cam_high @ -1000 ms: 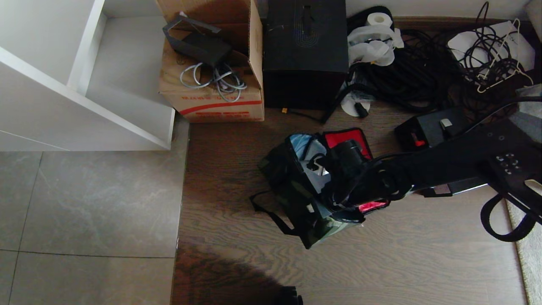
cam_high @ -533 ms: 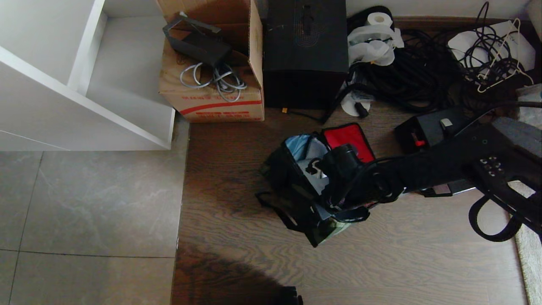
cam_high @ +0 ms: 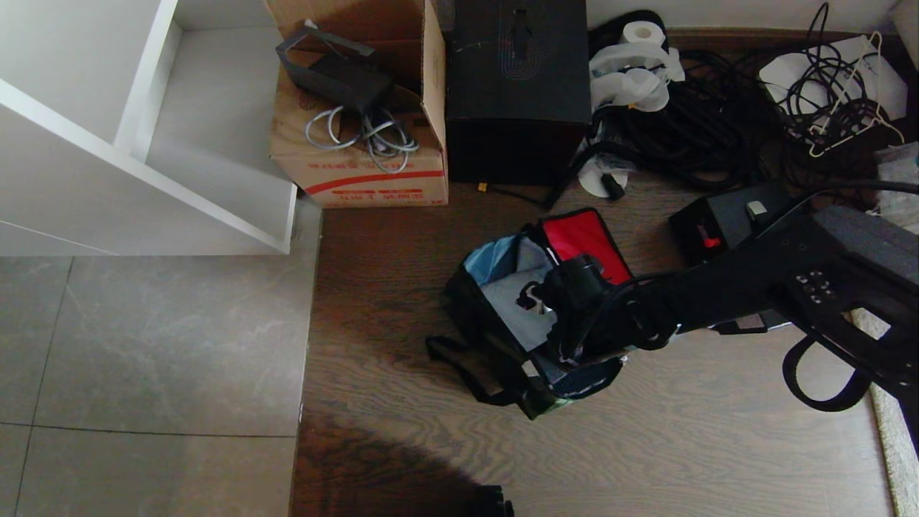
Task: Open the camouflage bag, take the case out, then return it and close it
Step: Grip the handle again
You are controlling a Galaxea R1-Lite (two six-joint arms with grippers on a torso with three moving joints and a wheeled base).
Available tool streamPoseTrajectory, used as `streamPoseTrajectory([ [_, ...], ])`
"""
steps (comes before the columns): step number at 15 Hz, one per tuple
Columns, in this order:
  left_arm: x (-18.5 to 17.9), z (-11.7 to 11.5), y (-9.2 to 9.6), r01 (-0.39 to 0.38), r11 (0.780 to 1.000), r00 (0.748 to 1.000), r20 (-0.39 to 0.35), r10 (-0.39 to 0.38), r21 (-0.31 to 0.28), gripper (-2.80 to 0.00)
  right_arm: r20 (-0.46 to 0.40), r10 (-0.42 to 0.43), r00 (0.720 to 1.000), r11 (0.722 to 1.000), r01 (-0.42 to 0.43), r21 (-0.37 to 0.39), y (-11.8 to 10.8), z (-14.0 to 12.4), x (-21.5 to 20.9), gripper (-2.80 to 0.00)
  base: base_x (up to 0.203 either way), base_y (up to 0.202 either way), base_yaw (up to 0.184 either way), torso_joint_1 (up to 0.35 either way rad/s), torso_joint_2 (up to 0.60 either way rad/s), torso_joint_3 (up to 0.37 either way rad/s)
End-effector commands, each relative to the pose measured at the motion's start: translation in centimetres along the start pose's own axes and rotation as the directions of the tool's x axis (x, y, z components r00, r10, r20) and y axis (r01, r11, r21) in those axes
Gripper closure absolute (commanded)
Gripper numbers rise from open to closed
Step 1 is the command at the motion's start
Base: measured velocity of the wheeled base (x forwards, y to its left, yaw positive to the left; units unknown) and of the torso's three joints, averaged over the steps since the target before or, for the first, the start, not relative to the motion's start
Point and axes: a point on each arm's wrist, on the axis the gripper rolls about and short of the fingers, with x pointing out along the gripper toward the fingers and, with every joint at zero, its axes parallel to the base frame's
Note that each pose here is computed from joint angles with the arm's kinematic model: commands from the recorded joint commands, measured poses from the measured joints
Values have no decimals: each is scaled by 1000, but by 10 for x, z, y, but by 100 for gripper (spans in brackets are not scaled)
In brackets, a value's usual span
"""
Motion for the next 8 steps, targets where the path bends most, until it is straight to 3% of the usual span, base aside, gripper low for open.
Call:
streamPoseTrajectory([
  [1, 1, -3, 0, -1, 1000, 1000, -8, 1, 0, 0, -17, 35, 999, 999, -35, -16, 2, -7, -2, -280, 0, 0, 0, 0, 0, 0],
  [2, 1, -3, 0, -1, 1000, 1000, -8, 1, 0, 0, -17, 40, 999, 999, -40, -19, 2, -7, -3, -280, 0, 0, 0, 0, 0, 0],
  [6, 1, -3, 0, -1, 1000, 1000, -8, 1, 0, 0, 48, 276, 960, 961, -275, -35, -8, -17, -50, -280, 0, 0, 0, 0, 0, 0],
  [8, 1, -3, 0, -1, 1000, 1000, -8, 1, 0, 0, 50, 274, 960, 962, -274, -22, -12, -21, -58, -280, 0, 0, 0, 0, 0, 0],
])
